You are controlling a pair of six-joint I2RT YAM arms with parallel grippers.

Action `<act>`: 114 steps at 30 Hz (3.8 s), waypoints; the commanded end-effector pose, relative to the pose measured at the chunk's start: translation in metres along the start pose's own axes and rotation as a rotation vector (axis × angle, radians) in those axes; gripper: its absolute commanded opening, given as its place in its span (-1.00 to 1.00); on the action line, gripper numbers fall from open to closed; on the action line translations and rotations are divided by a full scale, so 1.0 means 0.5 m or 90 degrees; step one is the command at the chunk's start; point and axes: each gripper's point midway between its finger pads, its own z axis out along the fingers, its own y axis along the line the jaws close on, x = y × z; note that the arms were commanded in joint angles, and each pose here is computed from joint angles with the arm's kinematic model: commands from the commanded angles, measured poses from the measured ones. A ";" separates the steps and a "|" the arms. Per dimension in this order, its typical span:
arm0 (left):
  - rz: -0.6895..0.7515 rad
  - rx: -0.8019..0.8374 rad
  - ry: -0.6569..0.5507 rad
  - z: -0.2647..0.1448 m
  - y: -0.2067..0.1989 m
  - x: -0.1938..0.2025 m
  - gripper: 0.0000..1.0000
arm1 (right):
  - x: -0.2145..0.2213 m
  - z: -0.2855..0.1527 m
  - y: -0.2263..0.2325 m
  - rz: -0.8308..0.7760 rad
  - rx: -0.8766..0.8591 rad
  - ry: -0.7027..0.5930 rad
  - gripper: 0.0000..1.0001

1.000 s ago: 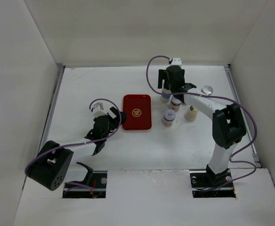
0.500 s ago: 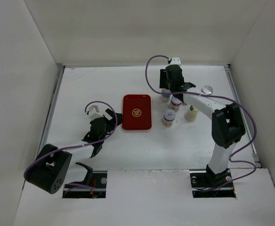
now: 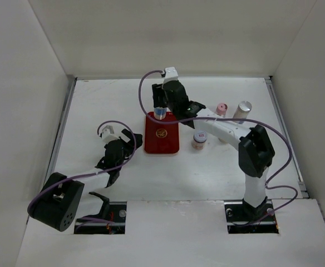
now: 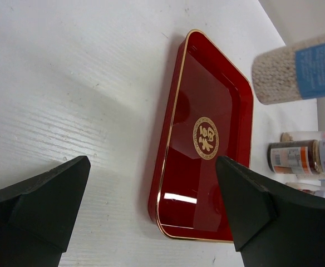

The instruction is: Organize the condiment bottles

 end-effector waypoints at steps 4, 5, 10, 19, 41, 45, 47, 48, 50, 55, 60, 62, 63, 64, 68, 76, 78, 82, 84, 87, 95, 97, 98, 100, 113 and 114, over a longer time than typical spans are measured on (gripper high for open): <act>-0.017 0.029 -0.022 -0.004 -0.022 -0.019 1.00 | -0.081 0.037 0.064 0.039 -0.044 -0.088 -0.04; -0.017 0.029 -0.022 -0.004 -0.022 -0.019 1.00 | -0.075 0.040 0.069 0.038 -0.047 -0.085 -0.04; -0.017 0.026 -0.018 -0.001 -0.020 -0.016 1.00 | -0.024 0.062 0.090 0.035 -0.052 -0.058 0.00; -0.015 0.021 -0.011 0.003 -0.016 -0.010 1.00 | -0.021 0.037 0.110 0.034 -0.061 -0.061 0.73; -0.014 0.029 0.006 0.011 -0.025 0.001 1.00 | 0.177 -0.333 -0.491 0.172 0.390 -0.036 0.77; -0.013 0.034 0.007 0.012 -0.032 0.002 1.00 | 0.213 -0.318 -0.503 0.173 0.384 0.007 0.78; -0.012 0.032 0.008 0.013 -0.031 0.003 1.00 | 0.222 -0.304 -0.508 0.176 0.388 0.013 0.76; -0.012 0.032 0.010 0.012 -0.029 0.005 1.00 | 0.226 -0.297 -0.514 0.176 0.394 0.017 0.73; -0.014 0.037 0.006 0.009 -0.033 0.001 1.00 | 0.236 -0.285 -0.525 0.178 0.404 0.024 0.65; -0.013 0.037 0.005 0.007 -0.031 0.000 1.00 | 0.240 -0.267 -0.540 0.190 0.413 0.019 0.19; -0.014 0.038 0.000 0.005 -0.032 -0.003 1.00 | 0.156 -0.321 -0.537 0.190 0.429 -0.067 -0.12; -0.014 0.038 0.004 0.005 -0.030 0.000 1.00 | 0.099 -0.346 -0.503 0.169 0.406 -0.109 -0.13; -0.014 0.041 0.004 0.005 -0.035 0.000 1.00 | 0.076 -0.354 -0.488 0.158 0.393 -0.124 -0.13; -0.014 0.042 0.005 0.006 -0.036 0.000 1.00 | 0.048 -0.364 -0.467 0.147 0.376 -0.142 -0.13; -0.012 0.034 0.009 0.009 -0.030 0.005 1.00 | -0.038 -0.368 -0.378 0.133 0.298 -0.195 -0.11; -0.016 0.035 0.001 0.005 -0.028 -0.002 1.00 | -0.056 -0.191 -0.155 0.132 0.085 -0.164 -0.12; -0.015 0.035 -0.002 0.005 -0.029 -0.004 1.00 | -0.035 -0.141 -0.110 0.118 0.065 -0.141 -0.12; -0.016 0.029 0.001 0.007 -0.022 -0.002 1.00 | 0.003 -0.063 -0.063 0.101 0.051 -0.109 -0.13; -0.016 0.032 -0.001 0.007 -0.026 -0.003 1.00 | 0.022 -0.037 -0.054 0.093 0.053 -0.099 -0.13; -0.015 0.027 0.002 0.009 -0.020 -0.001 1.00 | 0.061 0.001 -0.048 0.084 0.060 -0.076 -0.13; -0.015 0.026 0.005 0.012 -0.020 0.002 1.00 | 0.138 0.058 -0.050 0.082 0.080 -0.059 -0.03; -0.014 0.023 0.004 0.013 -0.019 0.003 1.00 | 0.145 0.058 -0.052 0.079 0.083 -0.053 0.15; -0.014 0.021 0.006 0.014 -0.016 0.004 1.00 | 0.145 0.055 -0.053 0.081 0.082 -0.052 0.26; -0.015 0.023 0.007 0.013 -0.018 0.004 1.00 | 0.140 0.046 -0.053 0.083 0.079 -0.051 0.41; -0.016 0.030 0.008 0.012 -0.024 0.005 1.00 | 0.065 -0.141 -0.187 0.134 0.124 -0.084 0.48; -0.016 0.032 0.008 0.011 -0.026 0.005 1.00 | 0.058 -0.149 -0.228 0.142 0.149 -0.093 0.50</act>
